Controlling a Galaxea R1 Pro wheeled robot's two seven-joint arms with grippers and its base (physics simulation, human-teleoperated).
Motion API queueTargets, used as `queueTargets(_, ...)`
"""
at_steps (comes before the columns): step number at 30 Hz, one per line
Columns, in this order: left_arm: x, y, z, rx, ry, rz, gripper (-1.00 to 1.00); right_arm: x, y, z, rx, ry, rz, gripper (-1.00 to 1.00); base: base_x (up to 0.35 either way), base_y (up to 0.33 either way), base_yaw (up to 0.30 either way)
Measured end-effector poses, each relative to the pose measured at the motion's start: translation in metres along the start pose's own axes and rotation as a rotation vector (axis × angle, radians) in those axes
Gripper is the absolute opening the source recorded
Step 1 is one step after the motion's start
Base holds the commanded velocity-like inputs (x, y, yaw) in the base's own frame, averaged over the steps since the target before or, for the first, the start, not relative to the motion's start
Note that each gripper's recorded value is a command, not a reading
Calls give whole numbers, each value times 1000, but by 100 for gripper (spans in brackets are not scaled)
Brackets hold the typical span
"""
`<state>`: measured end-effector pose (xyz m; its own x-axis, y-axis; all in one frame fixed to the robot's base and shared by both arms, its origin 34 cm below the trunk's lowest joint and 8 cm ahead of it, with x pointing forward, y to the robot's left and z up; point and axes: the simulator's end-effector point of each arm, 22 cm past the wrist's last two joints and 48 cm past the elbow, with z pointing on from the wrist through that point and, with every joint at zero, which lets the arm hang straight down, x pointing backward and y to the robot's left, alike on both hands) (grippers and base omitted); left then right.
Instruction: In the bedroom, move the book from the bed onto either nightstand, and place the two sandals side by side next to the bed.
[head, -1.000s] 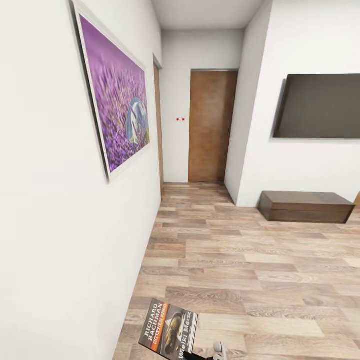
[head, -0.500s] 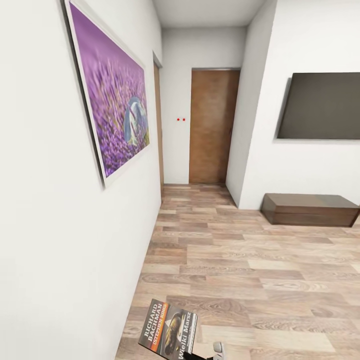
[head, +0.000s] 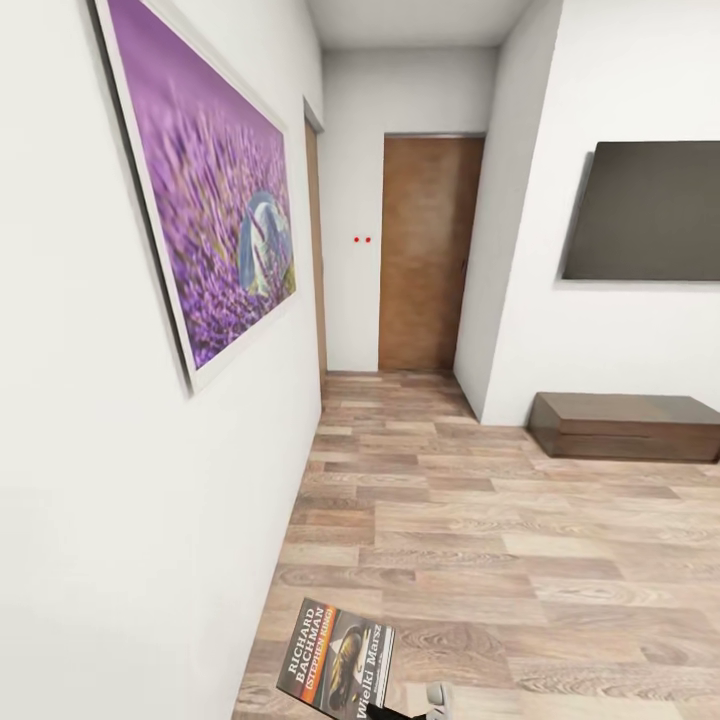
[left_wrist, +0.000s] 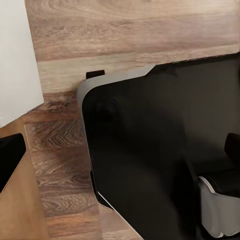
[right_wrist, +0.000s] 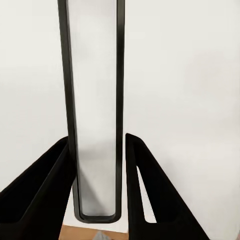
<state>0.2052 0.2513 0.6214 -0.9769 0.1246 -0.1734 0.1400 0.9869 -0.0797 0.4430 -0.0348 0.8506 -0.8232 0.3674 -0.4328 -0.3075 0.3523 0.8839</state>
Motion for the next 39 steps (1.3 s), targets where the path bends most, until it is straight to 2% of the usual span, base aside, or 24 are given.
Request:
queueTargets(16,0,0,0,0,0,0,100,0,0,0,0,0,0,-100,276,0,-128)
queueTargets(33,0,1,0,-1,0,0,100,0,0,0,0,0,0,-100,278,0,-24)
queueTargets(39,0,0,0,-1,0,0,100,1,0,0,-1,0,1,-100,279,0,-142)
